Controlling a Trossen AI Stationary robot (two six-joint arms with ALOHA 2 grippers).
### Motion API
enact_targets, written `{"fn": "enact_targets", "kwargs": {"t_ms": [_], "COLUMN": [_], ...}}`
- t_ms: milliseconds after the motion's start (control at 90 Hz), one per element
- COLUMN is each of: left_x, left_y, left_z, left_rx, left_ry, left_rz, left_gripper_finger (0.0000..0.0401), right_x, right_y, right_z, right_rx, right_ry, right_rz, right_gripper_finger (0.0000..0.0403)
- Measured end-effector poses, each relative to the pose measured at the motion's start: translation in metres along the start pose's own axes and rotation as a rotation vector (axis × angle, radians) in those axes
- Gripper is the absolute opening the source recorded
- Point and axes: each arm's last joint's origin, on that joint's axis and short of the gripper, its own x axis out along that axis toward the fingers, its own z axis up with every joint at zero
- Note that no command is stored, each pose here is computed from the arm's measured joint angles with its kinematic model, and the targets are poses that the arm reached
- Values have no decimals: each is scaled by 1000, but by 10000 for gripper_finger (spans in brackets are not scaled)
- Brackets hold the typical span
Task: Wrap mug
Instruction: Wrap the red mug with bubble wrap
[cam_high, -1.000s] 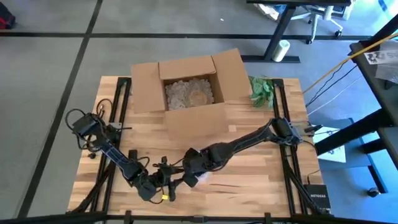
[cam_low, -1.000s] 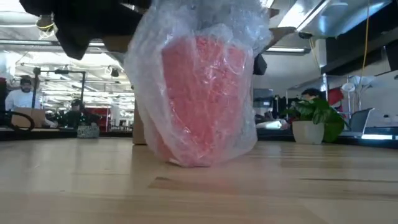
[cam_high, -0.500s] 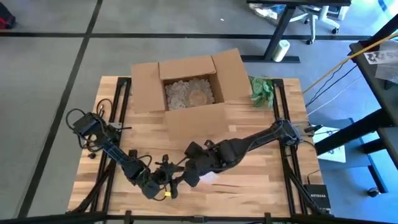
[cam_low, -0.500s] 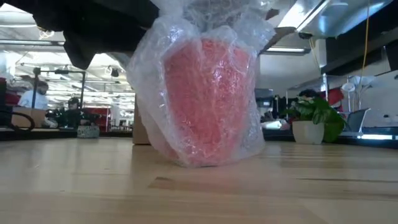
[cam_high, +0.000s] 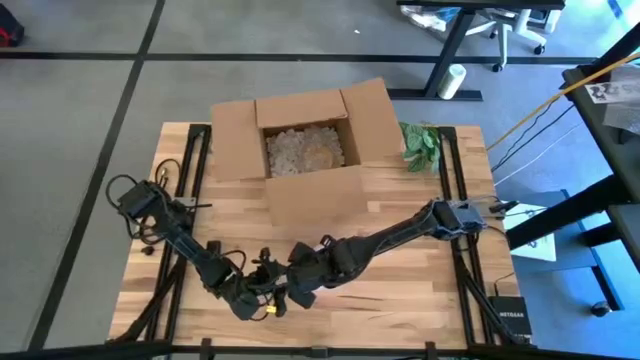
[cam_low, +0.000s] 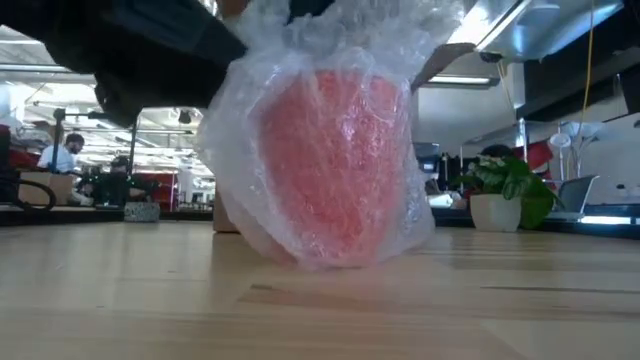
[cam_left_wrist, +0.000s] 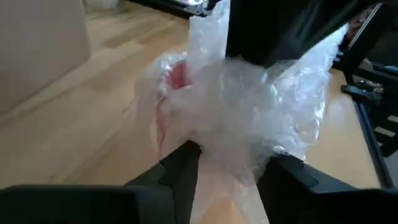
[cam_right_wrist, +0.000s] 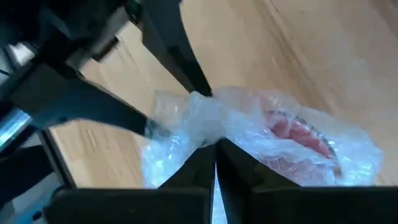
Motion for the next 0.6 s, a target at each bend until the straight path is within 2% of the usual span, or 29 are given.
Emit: {"fn": "enact_targets", "kwargs": {"t_ms": [267, 600], "left_x": [-17, -63], "left_y": [-10, -25], "left_z": [-8, -24], "left_rx": [48, 49], "left_ry": [10, -80], "left_rz": [-57, -70], "left_gripper_finger": [129, 129], "right_x": [2, 11], "right_y": [-5, -10], "right_z": [-6, -18], "right_rx": [-12, -25], "right_ry": [55, 151], "right_rz": [-52, -96], "right_gripper_finger": [0, 0]}}
